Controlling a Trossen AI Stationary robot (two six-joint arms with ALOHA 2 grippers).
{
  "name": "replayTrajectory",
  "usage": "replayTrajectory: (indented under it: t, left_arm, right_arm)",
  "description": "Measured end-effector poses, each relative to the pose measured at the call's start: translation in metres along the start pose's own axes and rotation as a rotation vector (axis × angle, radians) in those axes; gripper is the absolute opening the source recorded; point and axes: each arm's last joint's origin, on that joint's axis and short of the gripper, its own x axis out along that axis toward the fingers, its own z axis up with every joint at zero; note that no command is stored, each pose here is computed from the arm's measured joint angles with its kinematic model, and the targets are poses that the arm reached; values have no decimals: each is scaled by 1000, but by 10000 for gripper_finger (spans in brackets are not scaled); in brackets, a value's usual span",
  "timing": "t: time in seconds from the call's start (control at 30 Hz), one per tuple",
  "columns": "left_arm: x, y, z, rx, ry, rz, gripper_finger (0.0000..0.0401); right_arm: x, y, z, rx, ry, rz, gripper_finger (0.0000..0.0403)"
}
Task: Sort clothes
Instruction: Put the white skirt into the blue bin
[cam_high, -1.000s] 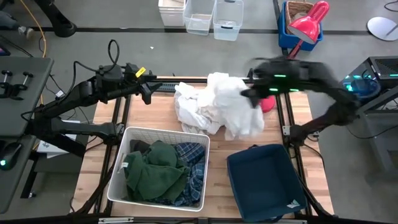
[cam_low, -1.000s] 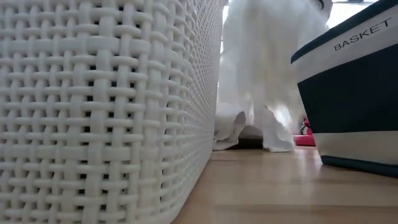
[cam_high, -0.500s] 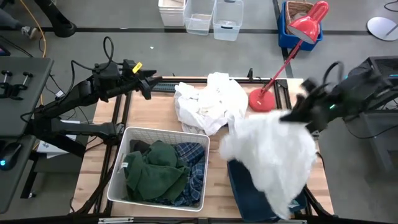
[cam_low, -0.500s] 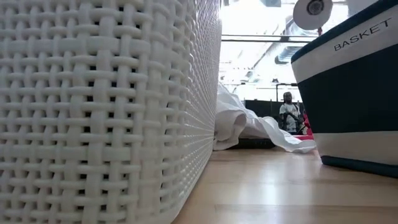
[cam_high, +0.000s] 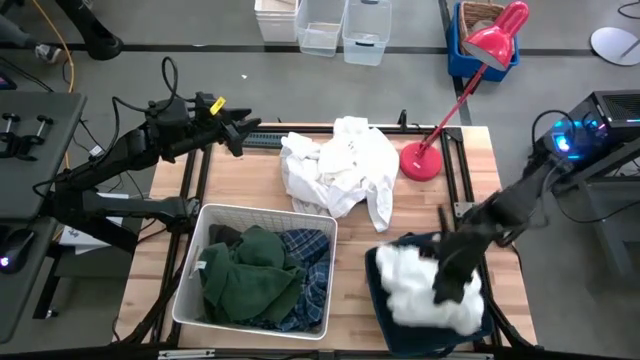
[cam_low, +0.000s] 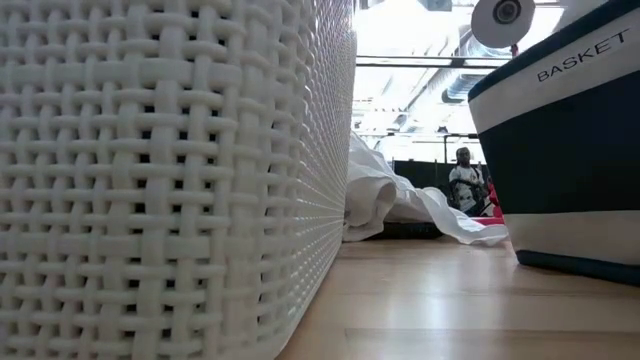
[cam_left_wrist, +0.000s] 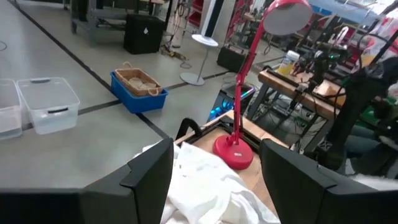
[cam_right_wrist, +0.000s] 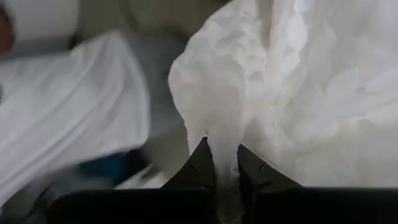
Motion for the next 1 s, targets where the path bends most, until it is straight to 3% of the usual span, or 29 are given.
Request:
replayTrajectory:
  t: [0.1,0.17,0.4,0.53,0.73,1.0]
  left_arm:
    - [0,0,1,16,-6,-2,227]
    - [0,0,1,29,-6,-2,227]
    - [0,0,1,31,-5,-6,227]
    - [0,0,1,31,-5,-6,227]
    - [0,-1,0,31,-2,-13,227]
    - [0,-1,0,32,-1,-13,227]
  right_arm:
    - [38,-9,4,-5,80,81,10]
    - [58,-23,9,24,86,76,10]
    - [98,-94,36,243,-26,-160,13]
    - [100,-120,58,383,-254,-227,9]
    - [91,-134,78,530,-530,-271,9]
    - [84,-138,88,646,-697,-253,9]
